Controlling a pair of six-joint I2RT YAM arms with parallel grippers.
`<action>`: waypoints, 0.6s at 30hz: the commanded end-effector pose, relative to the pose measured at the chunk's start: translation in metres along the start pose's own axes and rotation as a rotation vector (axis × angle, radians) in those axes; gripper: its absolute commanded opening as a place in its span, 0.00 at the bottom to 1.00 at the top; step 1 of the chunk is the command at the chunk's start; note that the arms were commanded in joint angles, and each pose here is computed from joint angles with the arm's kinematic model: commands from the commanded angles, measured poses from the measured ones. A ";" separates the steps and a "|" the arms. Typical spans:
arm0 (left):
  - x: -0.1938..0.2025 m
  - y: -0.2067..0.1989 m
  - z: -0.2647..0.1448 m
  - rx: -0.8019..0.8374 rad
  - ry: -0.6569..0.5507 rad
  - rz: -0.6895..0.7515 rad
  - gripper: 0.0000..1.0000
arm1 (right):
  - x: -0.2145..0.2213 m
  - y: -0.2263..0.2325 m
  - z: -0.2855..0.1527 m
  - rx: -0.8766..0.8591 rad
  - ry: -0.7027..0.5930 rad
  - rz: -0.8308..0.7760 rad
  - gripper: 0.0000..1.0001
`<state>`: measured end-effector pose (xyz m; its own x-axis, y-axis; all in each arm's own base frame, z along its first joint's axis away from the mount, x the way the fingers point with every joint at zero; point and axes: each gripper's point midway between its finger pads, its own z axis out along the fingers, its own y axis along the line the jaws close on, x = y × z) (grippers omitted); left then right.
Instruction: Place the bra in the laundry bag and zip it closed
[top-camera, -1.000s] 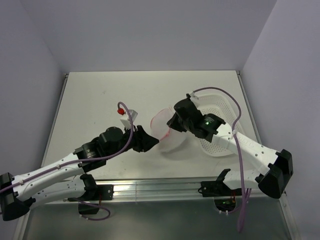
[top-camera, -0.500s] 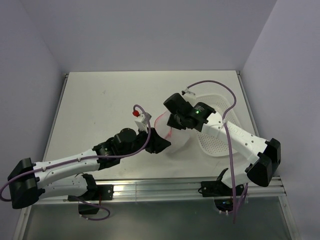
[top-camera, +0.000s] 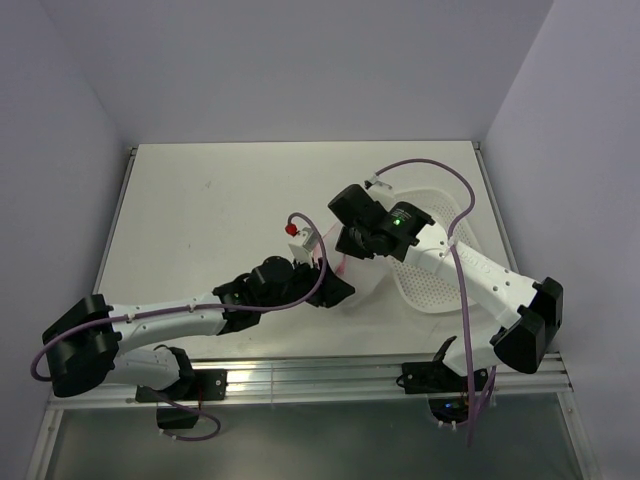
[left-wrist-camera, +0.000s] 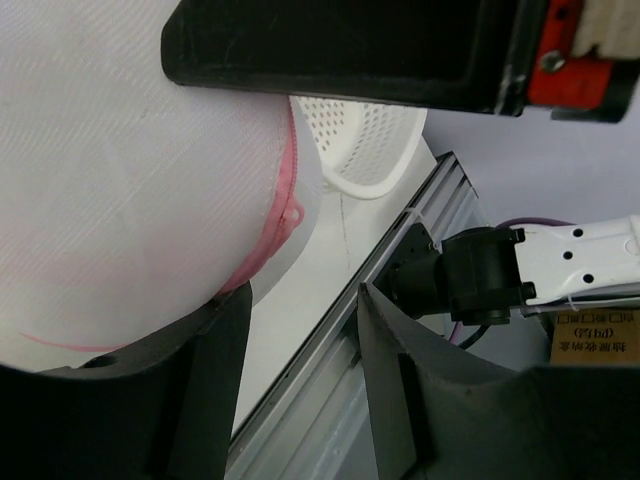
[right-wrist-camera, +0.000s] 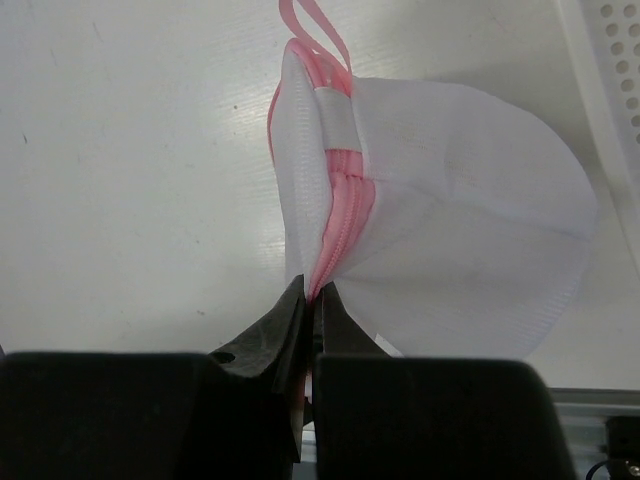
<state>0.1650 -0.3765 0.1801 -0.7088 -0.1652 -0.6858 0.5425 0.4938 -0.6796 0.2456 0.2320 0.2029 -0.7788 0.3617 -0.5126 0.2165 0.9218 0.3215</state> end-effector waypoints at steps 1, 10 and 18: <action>-0.032 -0.022 0.003 0.066 -0.121 0.025 0.53 | -0.006 0.009 -0.010 -0.035 -0.018 0.008 0.00; -0.054 -0.005 0.004 0.003 -0.175 0.036 0.51 | 0.001 0.010 -0.008 -0.062 0.008 -0.003 0.00; -0.075 0.007 -0.002 -0.015 -0.207 0.042 0.49 | 0.007 0.014 -0.009 -0.094 0.035 -0.008 0.00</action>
<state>0.2014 -0.3615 0.1852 -0.6581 -0.2323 -0.7162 0.5234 0.5427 -0.6570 0.2517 0.2375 0.2039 -0.7694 0.3647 -0.5244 0.1992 0.9171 0.3454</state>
